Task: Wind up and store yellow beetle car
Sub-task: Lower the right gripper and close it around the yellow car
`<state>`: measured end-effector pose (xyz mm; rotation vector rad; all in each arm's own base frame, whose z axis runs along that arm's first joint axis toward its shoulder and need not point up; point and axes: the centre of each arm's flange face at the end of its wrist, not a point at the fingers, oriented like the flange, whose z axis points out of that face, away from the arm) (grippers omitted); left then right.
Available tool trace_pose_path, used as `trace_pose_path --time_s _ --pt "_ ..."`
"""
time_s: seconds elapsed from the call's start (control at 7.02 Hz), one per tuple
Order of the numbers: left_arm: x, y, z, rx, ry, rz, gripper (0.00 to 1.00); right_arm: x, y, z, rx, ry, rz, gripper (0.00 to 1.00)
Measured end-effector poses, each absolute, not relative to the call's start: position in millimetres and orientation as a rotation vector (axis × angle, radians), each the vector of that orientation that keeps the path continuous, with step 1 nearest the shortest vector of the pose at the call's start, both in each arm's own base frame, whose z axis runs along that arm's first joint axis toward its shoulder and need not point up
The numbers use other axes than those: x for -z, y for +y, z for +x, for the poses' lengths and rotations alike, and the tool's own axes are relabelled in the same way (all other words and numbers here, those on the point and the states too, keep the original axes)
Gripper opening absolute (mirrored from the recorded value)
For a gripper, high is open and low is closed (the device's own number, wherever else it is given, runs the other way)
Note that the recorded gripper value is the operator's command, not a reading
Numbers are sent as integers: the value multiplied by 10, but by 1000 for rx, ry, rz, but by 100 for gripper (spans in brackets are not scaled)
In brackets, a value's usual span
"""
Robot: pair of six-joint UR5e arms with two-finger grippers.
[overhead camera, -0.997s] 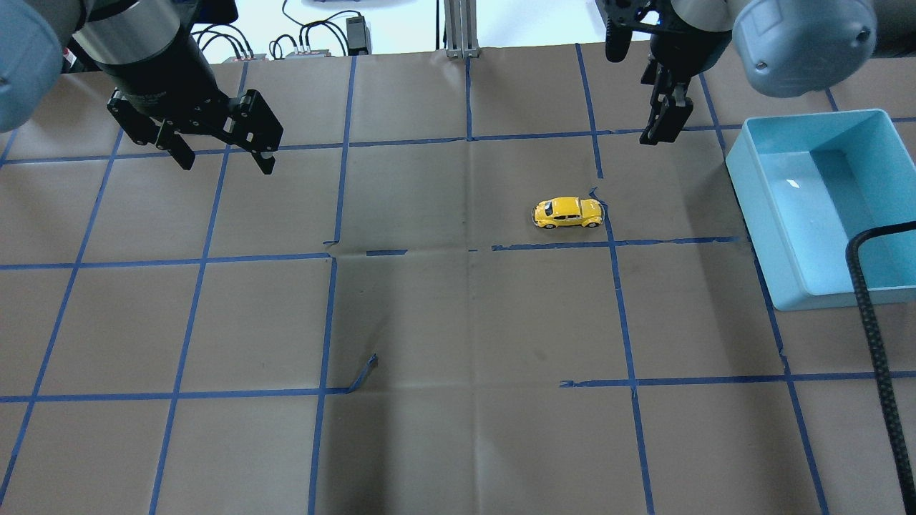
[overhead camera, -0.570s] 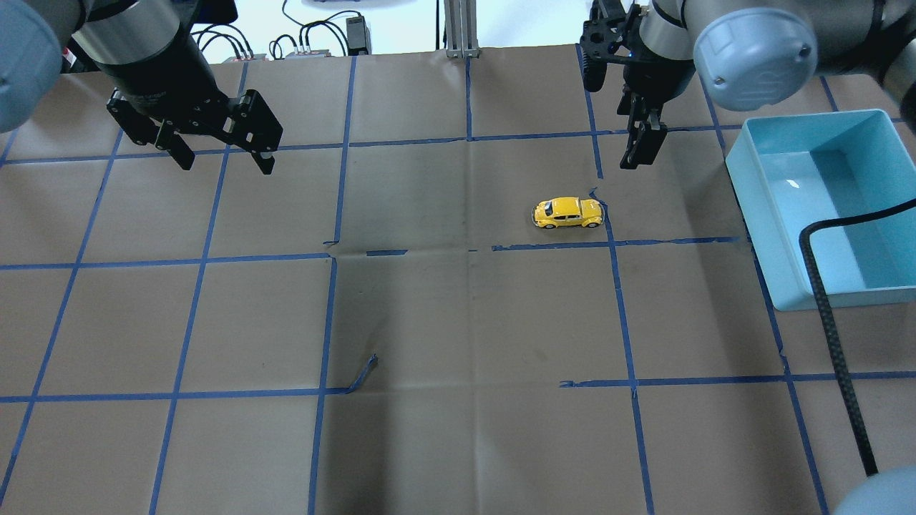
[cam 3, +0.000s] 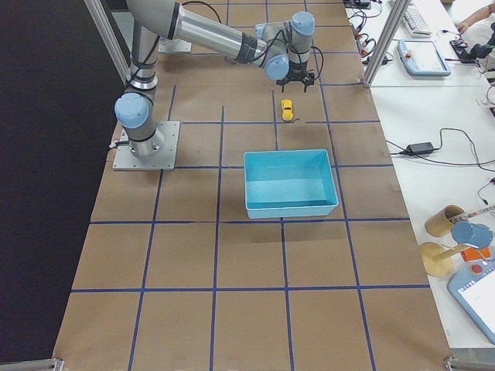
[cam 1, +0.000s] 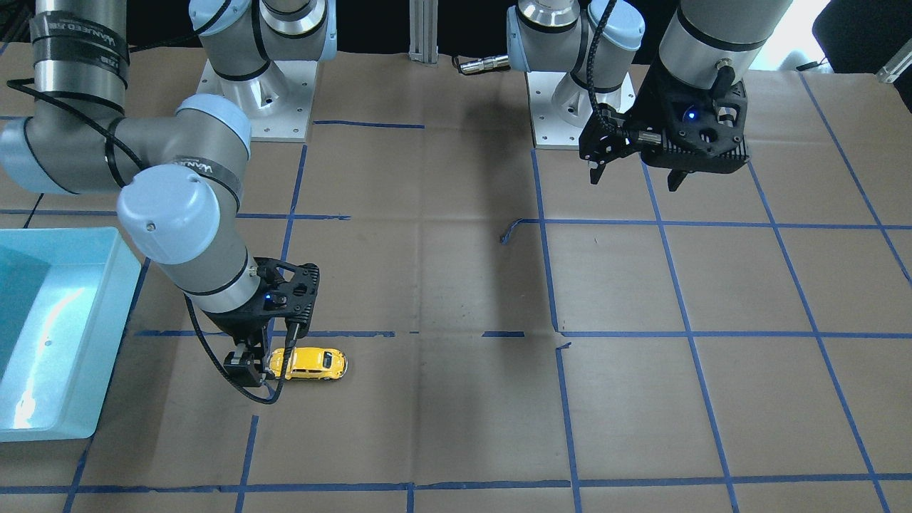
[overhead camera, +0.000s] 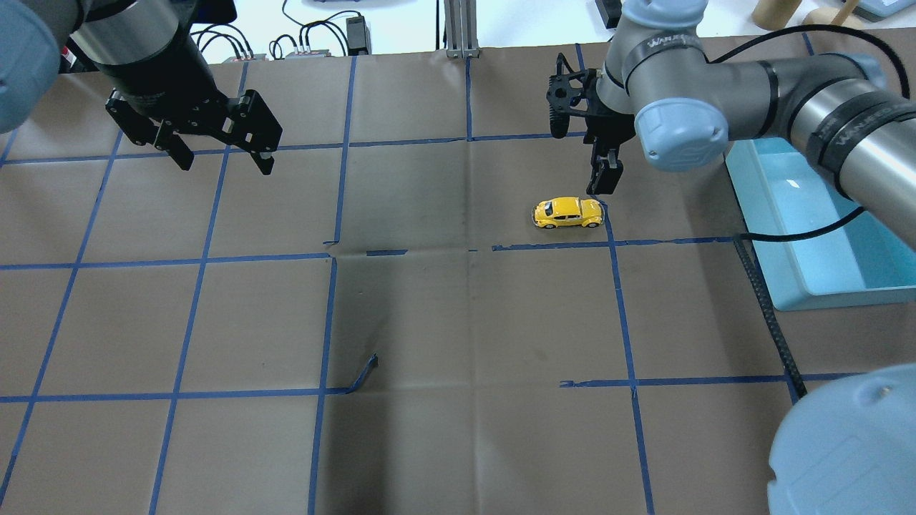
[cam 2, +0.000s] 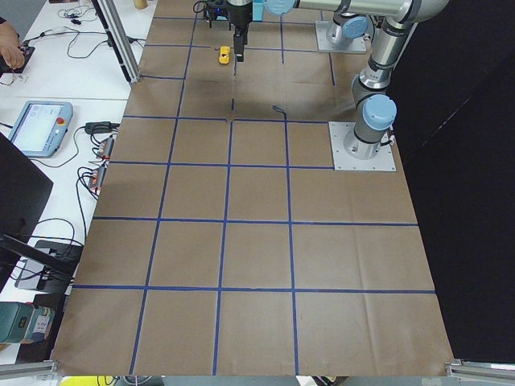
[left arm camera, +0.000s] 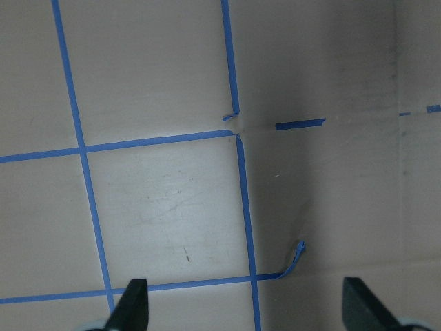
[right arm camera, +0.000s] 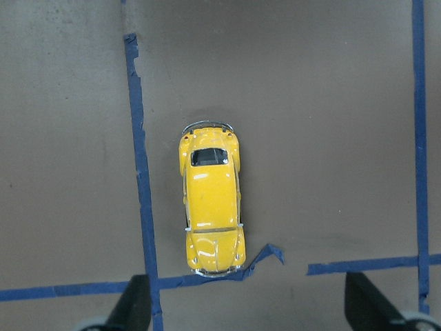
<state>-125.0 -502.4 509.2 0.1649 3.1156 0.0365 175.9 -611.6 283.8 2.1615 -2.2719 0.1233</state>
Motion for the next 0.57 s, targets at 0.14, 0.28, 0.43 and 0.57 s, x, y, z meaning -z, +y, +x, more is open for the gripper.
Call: trace_pose_path --time_s 0.14,0.28,0.43,0.57 --pt "-5093 -5021 -1249 -37 3115 165 100 -2630 -6116 1843 -108 -2255 2183 100" --pt "-5093 -5019 -1249 -37 3115 166 100 -2421 -6167 1890 -114 -2242 2190 100" --pt "-5093 -5017 -1249 -38 3115 167 100 -2260 -6217 1916 -126 -2230 2190 100" --pt "-5092 -5017 -1249 -39 3115 167 100 -2168 -6234 1934 -127 -2226 2192 100"
